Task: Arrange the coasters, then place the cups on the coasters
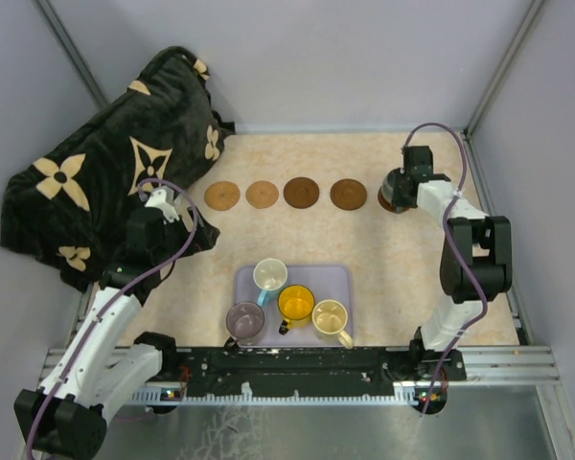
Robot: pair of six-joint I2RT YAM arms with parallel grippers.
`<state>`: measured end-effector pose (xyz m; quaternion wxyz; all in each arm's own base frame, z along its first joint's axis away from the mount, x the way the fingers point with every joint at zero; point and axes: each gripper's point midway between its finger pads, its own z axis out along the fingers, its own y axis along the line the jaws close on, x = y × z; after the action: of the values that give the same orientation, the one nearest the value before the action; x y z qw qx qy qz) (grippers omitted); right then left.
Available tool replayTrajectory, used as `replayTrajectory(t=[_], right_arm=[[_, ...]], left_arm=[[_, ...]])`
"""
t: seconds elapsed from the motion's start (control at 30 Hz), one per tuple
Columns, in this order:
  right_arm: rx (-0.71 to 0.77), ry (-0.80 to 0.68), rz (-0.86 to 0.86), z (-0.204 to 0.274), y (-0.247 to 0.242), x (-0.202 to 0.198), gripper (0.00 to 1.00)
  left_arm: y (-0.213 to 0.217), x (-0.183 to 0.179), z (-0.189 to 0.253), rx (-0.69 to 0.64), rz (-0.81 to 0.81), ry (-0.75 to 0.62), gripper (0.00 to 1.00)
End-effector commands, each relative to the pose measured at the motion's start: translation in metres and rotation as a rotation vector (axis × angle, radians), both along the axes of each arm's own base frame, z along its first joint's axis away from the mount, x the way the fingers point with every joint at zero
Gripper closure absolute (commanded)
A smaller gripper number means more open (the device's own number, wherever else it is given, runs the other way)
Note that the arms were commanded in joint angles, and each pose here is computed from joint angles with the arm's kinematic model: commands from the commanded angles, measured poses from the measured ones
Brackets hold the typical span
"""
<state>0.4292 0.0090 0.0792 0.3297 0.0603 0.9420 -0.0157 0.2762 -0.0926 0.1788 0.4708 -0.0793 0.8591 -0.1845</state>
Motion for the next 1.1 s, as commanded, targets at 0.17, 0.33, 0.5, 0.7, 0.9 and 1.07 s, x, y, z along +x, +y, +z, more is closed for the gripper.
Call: replayTrajectory(t=[0.17,0.33,0.5,0.7,0.9,1.07], right_arm=[[0.0,-0.177,-0.024,0.045,-0.008,0.043,1.0],[-0.005,-0.161,-0.036,0.041,-0.009,0.038,0.87],[0.0,-0.155,-0.042,0.038,-0.009,0.034,0.7],[0.008,-0.15,-0.046,0.036,-0.008,0.029,0.54],[0.012,-0.15,-0.049,0.036,-0.008,0.025,0.5],[0.007,-0.14,-0.059,0.035,-0.009,0.02,0.53]], left_arm=[[-0.002,0.002,0.001,-0.013,-0.005,-0.013,0.0],[-0.002,0.002,0.0,-0.014,-0.005,-0.011,0.0],[-0.002,0.001,0.002,-0.014,-0.005,-0.013,0.0],[-0.002,0.0,0.002,-0.018,-0.003,-0.016,0.0],[-0.002,-0.001,0.003,-0.02,-0.002,-0.015,0.0],[-0.001,-0.001,0.002,-0.018,0.002,-0.016,0.0]])
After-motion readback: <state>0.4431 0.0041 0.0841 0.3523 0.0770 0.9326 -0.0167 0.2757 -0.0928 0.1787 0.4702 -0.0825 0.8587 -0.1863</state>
